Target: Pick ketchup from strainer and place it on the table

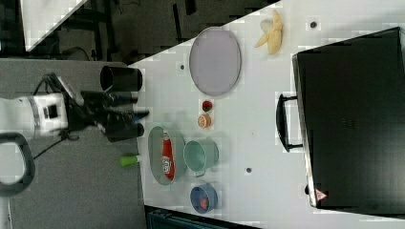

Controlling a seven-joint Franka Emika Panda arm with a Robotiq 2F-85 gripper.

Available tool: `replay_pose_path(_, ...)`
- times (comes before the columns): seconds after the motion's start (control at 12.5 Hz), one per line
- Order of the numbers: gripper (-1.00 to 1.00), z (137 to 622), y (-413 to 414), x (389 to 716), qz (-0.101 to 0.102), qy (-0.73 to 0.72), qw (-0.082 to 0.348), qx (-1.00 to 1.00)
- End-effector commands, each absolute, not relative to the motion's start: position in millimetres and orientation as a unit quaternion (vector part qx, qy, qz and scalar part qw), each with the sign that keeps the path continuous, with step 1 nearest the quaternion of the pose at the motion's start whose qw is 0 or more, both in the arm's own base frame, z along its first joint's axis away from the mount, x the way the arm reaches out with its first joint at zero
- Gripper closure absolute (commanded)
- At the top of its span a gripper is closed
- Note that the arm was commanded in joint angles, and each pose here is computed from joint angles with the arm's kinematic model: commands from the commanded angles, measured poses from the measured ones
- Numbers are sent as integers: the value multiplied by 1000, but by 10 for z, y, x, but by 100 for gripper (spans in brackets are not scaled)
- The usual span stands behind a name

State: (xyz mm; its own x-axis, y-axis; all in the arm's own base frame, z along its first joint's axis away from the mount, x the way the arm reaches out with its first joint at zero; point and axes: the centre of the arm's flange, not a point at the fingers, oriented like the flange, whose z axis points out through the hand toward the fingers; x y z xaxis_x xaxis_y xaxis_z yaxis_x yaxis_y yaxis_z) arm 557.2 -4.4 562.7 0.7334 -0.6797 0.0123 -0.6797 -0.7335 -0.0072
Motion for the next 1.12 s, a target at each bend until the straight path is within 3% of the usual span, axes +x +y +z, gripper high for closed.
replay_pose_path(0.08,-58,6325,-191,4264,20,411,11,-911)
replay_pose_path(0.24,-100,6255,-11,4318,25,395,4,-918)
replay_pose_path(0.4,-100,6130,371,4415,28,362,-7,-932)
replay_pose_path(0.8,-100,5731,1605,4594,4,257,-23,-966)
replay_pose_path(1.12,-100,5168,2575,4513,26,164,-37,-985)
